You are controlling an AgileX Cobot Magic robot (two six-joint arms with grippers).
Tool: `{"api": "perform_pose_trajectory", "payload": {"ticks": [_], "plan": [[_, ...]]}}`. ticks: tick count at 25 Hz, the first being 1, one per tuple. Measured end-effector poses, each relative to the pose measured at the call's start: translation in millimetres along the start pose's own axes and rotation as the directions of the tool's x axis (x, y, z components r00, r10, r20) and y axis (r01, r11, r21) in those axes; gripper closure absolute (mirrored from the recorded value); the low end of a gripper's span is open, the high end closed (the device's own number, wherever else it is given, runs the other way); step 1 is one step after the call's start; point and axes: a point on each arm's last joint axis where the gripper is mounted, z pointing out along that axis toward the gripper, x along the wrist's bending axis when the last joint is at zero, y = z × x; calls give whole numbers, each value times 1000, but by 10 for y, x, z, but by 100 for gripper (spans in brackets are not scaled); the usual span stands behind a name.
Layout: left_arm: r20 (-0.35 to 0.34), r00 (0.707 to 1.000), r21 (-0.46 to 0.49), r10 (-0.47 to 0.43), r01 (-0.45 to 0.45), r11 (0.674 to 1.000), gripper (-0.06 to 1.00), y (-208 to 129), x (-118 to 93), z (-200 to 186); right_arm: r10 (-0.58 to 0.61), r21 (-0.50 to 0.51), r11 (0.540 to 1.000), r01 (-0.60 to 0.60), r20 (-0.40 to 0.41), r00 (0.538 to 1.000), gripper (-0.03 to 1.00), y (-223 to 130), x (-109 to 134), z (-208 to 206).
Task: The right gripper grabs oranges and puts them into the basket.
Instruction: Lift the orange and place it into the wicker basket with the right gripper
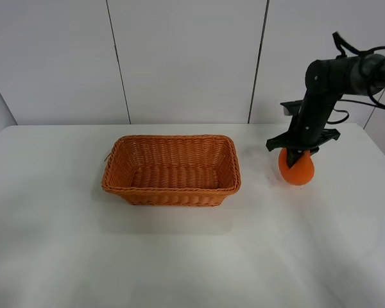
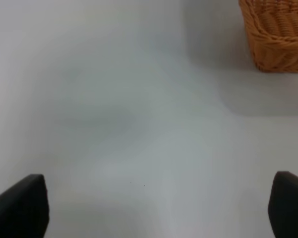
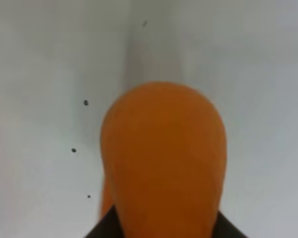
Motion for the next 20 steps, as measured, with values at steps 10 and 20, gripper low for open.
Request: {"api": "perform_pose_trajectory", "payload": {"ticks": [10, 20], "plan": [[0, 1000, 0, 0, 0, 1000, -4, 0, 0, 0, -1, -189, 982, -5, -33, 999, 86, 284, 57, -997], [0, 1000, 0, 0, 0, 1000, -4, 0, 0, 0, -238, -272, 939, 213, -63, 969, 86, 243, 1131, -1249]]}}
